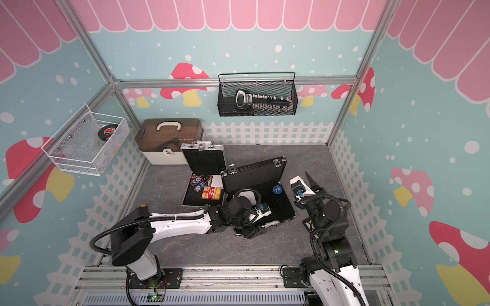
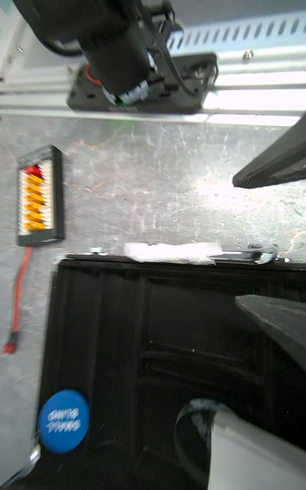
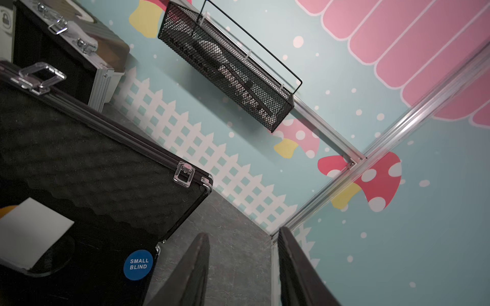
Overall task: Open the poker set cases
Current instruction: Open the case lid on the poker set case, then reset both arms
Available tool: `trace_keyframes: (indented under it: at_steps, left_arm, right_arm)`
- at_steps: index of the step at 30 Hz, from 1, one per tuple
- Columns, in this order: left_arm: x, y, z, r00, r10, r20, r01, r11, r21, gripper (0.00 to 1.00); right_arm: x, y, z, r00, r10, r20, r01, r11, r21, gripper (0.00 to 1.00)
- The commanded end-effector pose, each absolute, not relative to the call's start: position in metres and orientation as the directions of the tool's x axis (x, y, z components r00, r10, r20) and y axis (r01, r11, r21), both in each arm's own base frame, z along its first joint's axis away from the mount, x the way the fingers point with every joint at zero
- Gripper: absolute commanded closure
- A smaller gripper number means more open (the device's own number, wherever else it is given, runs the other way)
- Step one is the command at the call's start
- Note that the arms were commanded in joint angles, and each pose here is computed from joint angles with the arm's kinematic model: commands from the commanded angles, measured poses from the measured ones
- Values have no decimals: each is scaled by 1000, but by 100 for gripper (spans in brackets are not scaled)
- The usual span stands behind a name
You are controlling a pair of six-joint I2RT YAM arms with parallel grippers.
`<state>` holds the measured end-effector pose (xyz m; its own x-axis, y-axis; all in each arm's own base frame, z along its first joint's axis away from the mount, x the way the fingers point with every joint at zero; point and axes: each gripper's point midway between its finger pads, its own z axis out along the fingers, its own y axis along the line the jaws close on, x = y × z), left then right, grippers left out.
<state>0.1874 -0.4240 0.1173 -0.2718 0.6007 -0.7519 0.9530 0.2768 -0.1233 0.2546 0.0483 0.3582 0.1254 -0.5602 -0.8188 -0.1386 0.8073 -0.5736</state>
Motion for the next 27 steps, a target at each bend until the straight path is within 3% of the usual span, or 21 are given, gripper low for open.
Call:
trace_keyframes:
  at_steps: [1,5,7,10,13,15,18,23,27]
  left_arm:
    - [174,-419,156,-260,553,-792,961,232,-153,35]
    - [152,-409,202,-205,489,-848,978,134,-159,35]
    - [155,-400,229,-174,433,-885,980,166,-111,35]
    - [184,-372,276,-116,333,-936,942,336,3,31]
    - [243,-314,322,-113,185,-976,762,647,34,27]
    - [283,-254,342,-111,87,-990,551,834,12,26]
    - [321,-157,342,-79,3,-997,155,988,-9,22]
    - [337,-36,289,-74,-39,-996,-298,954,-16,22]
    - [337,20,241,-112,-55,-992,-439,898,0,23]
  right_arm:
    - [263,27,367,-17,-422,-906,-72,905,-420,55]
    - [282,10,373,-159,-274,-949,24,959,-281,50]
    - [293,2,374,-200,-218,-955,82,968,-238,46]
    - [310,-11,368,-245,-165,-956,180,961,-212,42]
    - [328,-30,356,-269,-102,-958,289,940,-181,39]
    - [336,-49,341,-280,-37,-959,363,921,-141,38]
    - [343,-75,309,-283,44,-958,457,884,-95,36]
    - [343,-92,255,-277,53,-959,534,839,-108,35]
    - [339,-86,214,-215,26,-976,495,864,-86,35]
